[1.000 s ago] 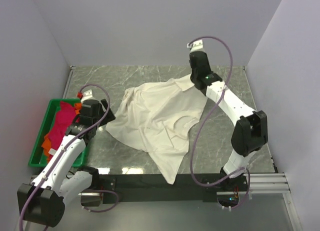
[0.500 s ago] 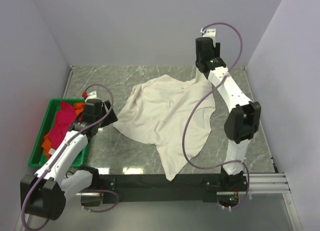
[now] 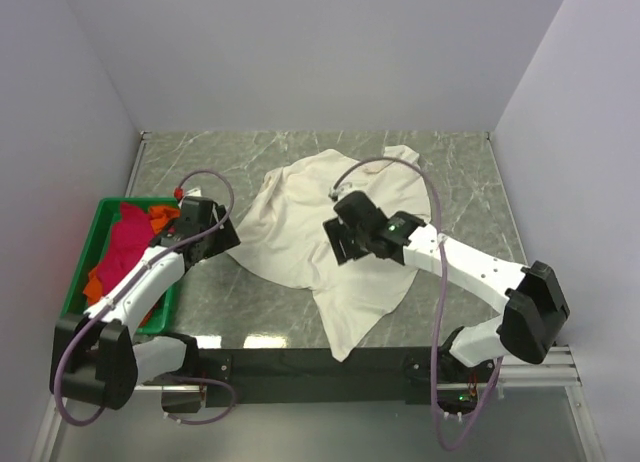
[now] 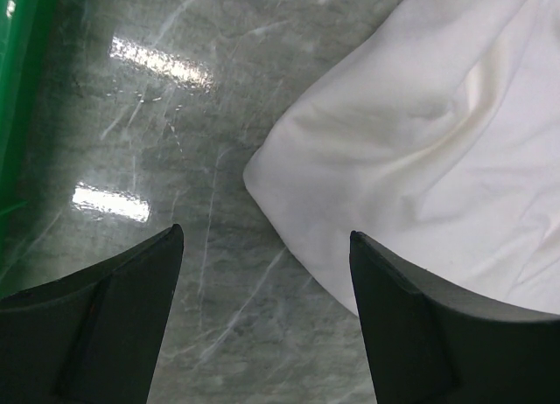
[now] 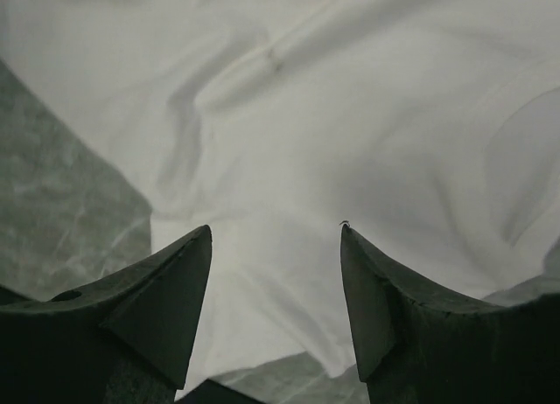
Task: Fold and stack the t-shirts
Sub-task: Flatten the tshirt out
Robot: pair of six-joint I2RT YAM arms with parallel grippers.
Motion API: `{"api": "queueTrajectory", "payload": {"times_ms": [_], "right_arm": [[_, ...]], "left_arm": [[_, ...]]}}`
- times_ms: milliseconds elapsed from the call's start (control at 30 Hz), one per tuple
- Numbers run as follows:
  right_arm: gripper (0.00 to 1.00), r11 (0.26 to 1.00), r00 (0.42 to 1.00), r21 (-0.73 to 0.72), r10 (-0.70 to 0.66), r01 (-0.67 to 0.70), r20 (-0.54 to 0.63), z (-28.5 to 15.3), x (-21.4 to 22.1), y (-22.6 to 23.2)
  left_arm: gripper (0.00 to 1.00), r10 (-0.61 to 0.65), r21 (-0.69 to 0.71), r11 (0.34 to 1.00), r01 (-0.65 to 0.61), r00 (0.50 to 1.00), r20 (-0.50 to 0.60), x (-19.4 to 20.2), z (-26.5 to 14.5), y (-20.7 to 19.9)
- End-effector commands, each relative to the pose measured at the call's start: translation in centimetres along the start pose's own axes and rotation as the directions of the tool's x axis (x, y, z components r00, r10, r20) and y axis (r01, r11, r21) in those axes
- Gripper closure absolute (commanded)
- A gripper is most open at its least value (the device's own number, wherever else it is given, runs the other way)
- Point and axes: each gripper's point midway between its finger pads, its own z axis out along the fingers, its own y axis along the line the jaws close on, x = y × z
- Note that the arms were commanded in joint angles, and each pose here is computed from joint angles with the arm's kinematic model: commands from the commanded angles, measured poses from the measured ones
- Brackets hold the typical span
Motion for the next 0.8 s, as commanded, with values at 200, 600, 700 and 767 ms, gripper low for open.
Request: {"api": "queueTrajectory", "payload": {"times_ms": [200, 600, 700, 767], "right_arm": [[0.32, 0.979, 0.964, -0.192, -0.11, 0.064, -0.242, -0.8, 9.5, 7.9], [0.32, 0.936, 0.855, -0.26, -0.329, 0.239, -0.4, 0.8, 15.0, 11.5], [0.34, 0.935, 0.839, -0.243, -0.342, 0.259, -0.422, 1.3, 15.7, 11.5], [0.37, 0.935, 0.832, -0.231, -0.347, 0.27, -0.433, 1.7, 16.0, 11.2]], "left_arm": [[0.2, -0.152, 0.018, 0.988, 0.153, 0.987, -0.046, 0.6, 2.9, -1.8], [0.29, -0.201, -0.034, 0.979, 0.2, 0.979, -0.043, 2.0, 5.0, -1.2], [0.32, -0.19, -0.046, 0.981, 0.187, 0.98, -0.059, 2.8, 5.5, -1.3], [0.36, -0.189, -0.05, 0.981, 0.185, 0.98, -0.066, 3.2, 5.8, -1.4]]}}
